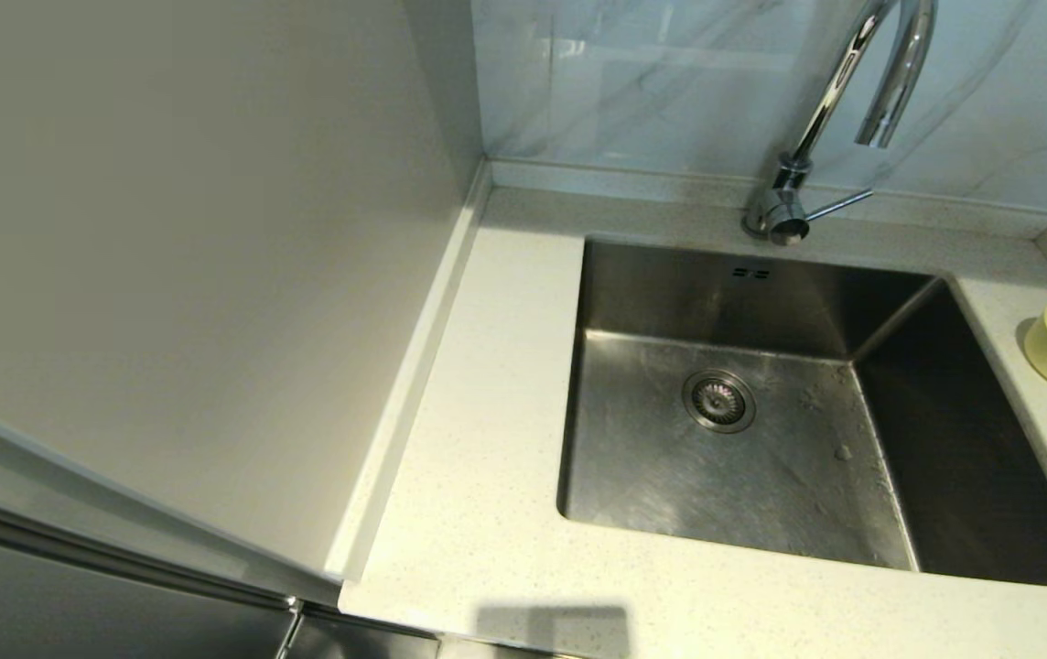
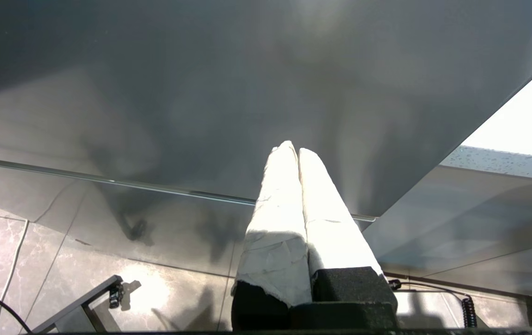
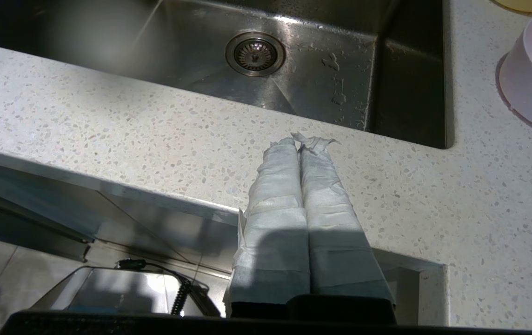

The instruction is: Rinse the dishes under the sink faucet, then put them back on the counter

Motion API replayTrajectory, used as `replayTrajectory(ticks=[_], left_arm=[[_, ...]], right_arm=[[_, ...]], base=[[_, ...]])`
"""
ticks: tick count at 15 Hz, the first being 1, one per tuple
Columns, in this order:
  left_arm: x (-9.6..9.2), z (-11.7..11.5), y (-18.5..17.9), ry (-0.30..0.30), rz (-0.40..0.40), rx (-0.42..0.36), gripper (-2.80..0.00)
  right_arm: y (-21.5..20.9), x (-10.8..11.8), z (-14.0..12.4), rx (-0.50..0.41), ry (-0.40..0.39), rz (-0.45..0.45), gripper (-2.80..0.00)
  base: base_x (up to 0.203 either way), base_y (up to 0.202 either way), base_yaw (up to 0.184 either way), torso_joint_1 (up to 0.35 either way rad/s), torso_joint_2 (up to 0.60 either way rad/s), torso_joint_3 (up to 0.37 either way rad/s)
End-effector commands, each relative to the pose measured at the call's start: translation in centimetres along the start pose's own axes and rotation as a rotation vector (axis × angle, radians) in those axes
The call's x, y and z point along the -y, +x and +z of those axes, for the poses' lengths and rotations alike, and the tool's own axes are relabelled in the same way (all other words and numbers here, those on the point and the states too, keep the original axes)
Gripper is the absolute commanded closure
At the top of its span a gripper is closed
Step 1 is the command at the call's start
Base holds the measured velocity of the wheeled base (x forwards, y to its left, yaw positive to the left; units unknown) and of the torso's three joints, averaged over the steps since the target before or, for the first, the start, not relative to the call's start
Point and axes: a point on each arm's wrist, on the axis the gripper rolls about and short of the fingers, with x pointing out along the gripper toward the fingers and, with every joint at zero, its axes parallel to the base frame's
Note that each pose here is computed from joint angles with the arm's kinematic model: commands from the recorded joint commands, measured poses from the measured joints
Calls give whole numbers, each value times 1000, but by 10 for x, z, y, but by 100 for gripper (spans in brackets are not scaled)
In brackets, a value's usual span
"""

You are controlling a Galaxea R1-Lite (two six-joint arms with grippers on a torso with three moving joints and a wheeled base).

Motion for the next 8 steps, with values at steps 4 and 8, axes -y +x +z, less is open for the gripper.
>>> replayTrajectory(ticks=[4,8], left_arm=[[0,0,0,0,1,4,0],[0,0,0,0,1,4,0]], right_arm=[[0,0,0,-3,3,1,0],[0,0,0,-3,4,1,0]], base=[[0,0,0,0,0,0],[0,0,0,0,0,0]])
